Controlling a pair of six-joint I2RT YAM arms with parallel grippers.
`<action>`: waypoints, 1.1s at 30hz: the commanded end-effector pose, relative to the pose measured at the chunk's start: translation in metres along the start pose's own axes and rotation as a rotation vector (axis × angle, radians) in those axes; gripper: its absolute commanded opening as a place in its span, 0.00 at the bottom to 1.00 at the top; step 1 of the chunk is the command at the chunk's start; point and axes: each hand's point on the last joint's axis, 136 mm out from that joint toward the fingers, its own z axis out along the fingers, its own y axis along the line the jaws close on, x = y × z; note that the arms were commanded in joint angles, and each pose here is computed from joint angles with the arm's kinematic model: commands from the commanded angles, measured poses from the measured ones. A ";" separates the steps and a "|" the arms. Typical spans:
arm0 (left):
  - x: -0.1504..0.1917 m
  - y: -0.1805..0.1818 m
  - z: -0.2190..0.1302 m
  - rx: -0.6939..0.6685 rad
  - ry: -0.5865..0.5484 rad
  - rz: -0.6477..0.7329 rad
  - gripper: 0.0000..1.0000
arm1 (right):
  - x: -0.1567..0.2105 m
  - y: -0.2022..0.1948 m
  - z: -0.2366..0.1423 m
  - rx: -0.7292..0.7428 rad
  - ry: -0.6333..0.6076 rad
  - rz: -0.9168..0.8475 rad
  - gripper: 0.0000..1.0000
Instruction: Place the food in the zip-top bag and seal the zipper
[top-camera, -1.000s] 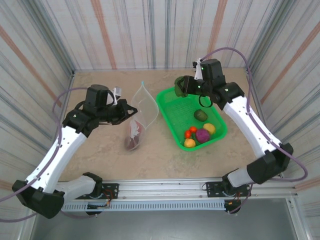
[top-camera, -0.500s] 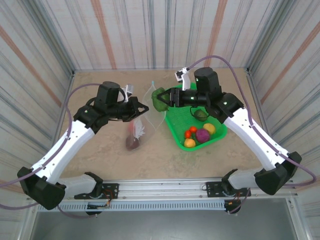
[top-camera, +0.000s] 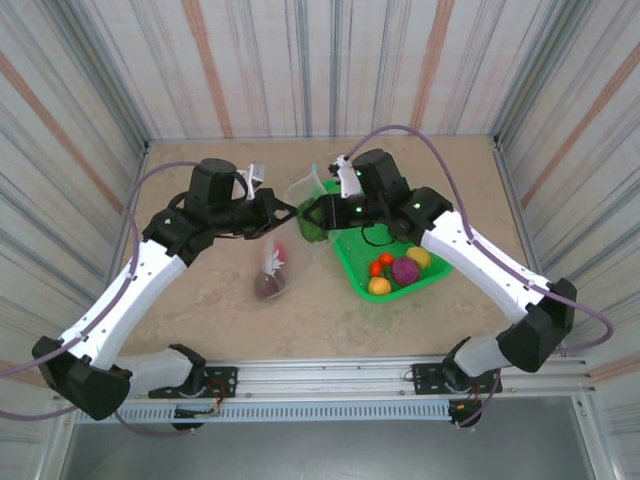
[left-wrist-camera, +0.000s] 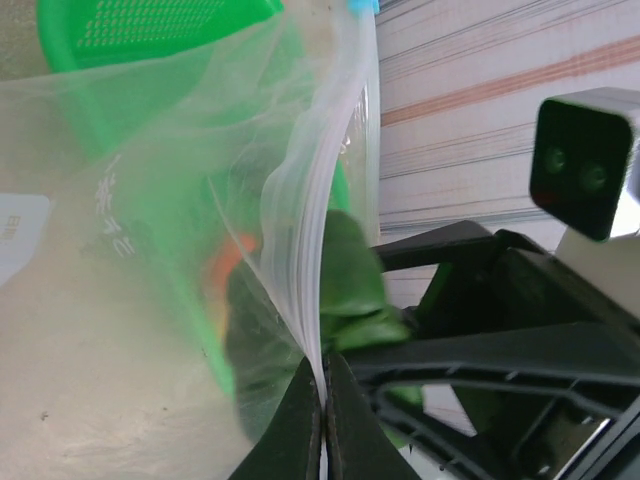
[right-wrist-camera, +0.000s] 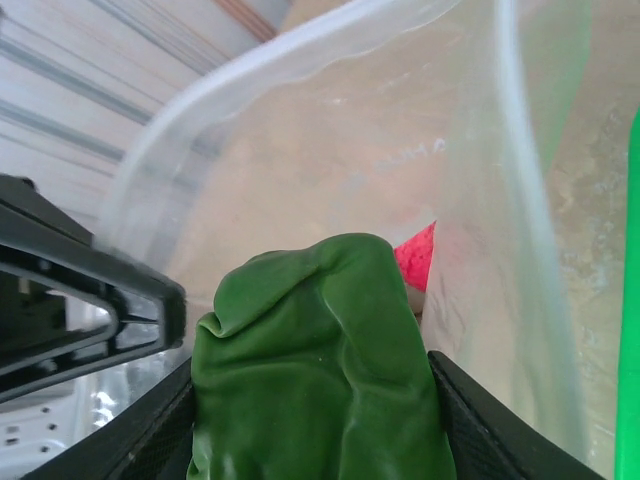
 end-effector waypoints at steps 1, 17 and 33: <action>-0.006 -0.018 -0.014 0.048 -0.019 0.051 0.00 | 0.007 -0.010 0.003 0.151 0.045 -0.081 0.54; -0.003 -0.009 -0.004 0.049 -0.005 0.032 0.00 | -0.001 -0.014 -0.001 0.146 0.053 -0.054 0.68; 0.012 0.022 -0.002 -0.040 0.014 0.001 0.00 | -0.029 -0.049 -0.093 0.223 -0.149 0.081 0.73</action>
